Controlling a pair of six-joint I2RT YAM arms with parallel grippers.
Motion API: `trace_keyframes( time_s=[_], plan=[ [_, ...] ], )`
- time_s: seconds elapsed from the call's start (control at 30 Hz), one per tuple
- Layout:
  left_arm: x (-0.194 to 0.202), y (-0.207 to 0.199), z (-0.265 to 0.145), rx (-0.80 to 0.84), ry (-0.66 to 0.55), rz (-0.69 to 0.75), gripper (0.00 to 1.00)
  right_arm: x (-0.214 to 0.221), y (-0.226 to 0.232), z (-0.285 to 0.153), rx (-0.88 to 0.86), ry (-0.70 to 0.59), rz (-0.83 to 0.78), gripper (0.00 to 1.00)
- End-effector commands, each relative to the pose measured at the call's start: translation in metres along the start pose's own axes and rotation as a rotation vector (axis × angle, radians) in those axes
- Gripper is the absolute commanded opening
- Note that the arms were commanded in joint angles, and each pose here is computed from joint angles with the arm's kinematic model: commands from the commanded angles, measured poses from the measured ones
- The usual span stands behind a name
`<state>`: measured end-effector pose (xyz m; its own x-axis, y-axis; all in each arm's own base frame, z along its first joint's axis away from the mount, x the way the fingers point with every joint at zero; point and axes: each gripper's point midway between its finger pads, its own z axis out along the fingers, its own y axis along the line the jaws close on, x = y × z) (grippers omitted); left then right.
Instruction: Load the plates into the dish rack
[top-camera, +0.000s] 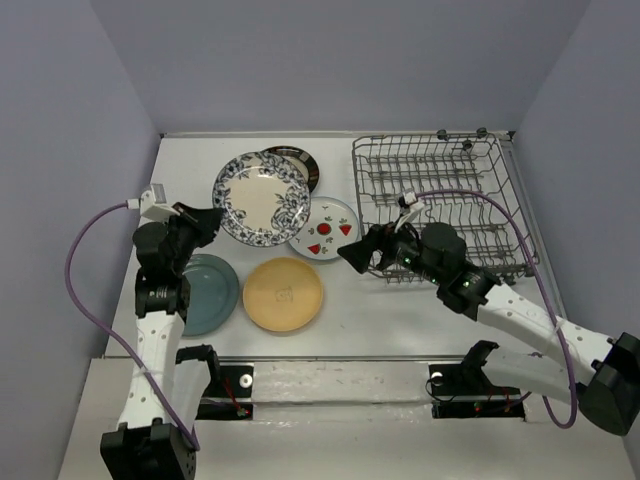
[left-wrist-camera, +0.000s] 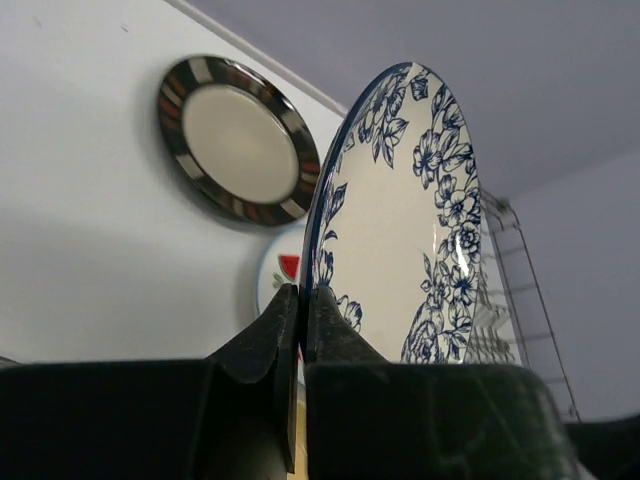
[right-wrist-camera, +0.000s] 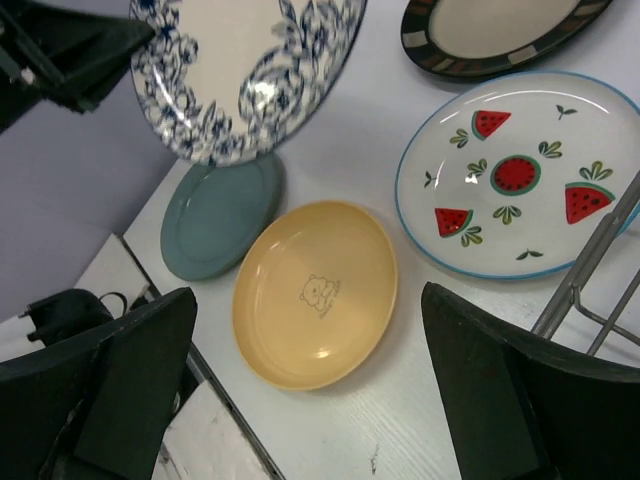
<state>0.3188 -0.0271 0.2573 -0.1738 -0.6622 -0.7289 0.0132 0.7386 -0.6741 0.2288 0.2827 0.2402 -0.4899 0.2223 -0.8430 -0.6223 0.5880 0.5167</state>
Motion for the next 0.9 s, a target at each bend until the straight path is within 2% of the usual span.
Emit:
trace_keyframes(
  time_s=[0.0,0.17,0.47,0.6,0.67,0.87],
  plan=[
    [0.012,-0.064,-0.026,0.319,0.03,0.014,0.06,-0.05,0.01,0.008,0.031,-0.108,0.029,1.0],
    [0.029,-0.086,-0.051,0.456,0.073,0.039,0.05,-0.07,-0.01,0.014,0.094,-0.126,0.024,1.0],
    [0.055,-0.101,-0.068,0.632,0.175,0.089,0.06,-0.039,-0.007,0.042,-0.027,0.051,0.031,1.0],
    [0.06,-0.108,-0.074,0.687,0.206,0.103,0.05,-0.023,0.012,0.049,-0.166,0.133,0.042,1.0],
    [0.062,-0.108,-0.075,0.695,0.22,0.109,0.06,-0.024,0.025,0.049,-0.243,0.127,0.038,0.96],
    [0.059,-0.119,-0.081,0.739,0.225,0.139,0.06,-0.019,0.03,0.051,-0.359,0.162,0.135,0.31]
  ],
)
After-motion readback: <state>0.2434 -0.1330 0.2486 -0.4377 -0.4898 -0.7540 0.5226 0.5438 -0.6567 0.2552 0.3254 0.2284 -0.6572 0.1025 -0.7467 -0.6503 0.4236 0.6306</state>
